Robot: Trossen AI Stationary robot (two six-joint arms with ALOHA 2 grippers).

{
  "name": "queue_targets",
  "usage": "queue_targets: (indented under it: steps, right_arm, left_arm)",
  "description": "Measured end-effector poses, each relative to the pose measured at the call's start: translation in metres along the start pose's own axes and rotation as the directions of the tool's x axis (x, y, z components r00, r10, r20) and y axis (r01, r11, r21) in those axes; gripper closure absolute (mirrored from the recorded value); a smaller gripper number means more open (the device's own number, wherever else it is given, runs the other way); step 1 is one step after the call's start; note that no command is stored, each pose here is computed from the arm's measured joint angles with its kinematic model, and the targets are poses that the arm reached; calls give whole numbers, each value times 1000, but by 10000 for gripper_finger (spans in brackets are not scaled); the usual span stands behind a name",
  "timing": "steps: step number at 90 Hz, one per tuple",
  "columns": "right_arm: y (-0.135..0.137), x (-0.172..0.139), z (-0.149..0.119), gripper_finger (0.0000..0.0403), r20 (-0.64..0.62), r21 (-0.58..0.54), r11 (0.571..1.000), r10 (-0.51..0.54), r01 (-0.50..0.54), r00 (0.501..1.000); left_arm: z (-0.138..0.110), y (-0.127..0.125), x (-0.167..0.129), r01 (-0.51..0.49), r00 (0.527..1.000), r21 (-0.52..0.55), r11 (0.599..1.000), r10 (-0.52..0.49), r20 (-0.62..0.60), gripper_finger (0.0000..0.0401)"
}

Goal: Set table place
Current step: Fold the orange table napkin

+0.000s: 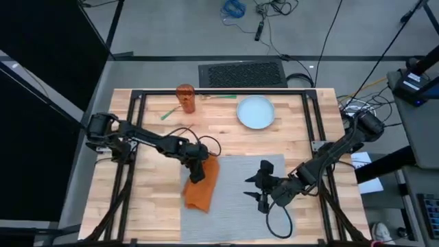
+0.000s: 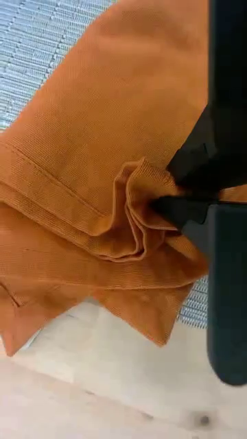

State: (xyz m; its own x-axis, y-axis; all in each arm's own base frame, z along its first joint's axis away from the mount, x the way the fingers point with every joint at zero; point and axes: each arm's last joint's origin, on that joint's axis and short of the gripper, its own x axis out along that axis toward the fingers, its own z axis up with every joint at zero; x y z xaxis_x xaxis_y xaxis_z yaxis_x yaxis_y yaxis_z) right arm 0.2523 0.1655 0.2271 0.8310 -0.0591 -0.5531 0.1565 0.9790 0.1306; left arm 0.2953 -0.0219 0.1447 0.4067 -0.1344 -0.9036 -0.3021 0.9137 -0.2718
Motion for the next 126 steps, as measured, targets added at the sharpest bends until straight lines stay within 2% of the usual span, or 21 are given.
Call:
queue_targets:
  steps: [19,33,51,62,78,87,113,126]
  right_arm:
    - [1,2,0,200,16,9,1000,0,0,1000]
    - [1,2,0,200,15,14,1000,0,0,1000]
    - [1,2,0,200,15,28,1000,-1,0,1000]
    - [1,2,0,200,15,28,1000,-1,0,1000]
    - [1,2,0,200,16,29,1000,0,0,1000]
    - [1,2,0,200,14,32,999,0,0,1000]
    - [1,1,0,200,14,32,999,1,-1,1000]
    - [2,1,1,200,18,45,999,5,-5,1000]
  left_arm:
    - [1,2,-2,-50,998,-4,999,50,26,401]
    - [0,3,-2,-56,998,-12,998,56,8,401]
    - [-5,7,-4,-128,992,-16,992,127,-25,401]
    - [-6,7,-3,-130,991,-15,991,130,-32,401]
    - [0,3,-6,-96,995,-33,995,97,35,397]
    - [0,3,-9,-95,995,-39,995,97,36,377]
    - [-2,3,-23,-128,990,-42,991,130,48,272]
    - [-3,3,-34,-147,986,-44,988,150,73,239]
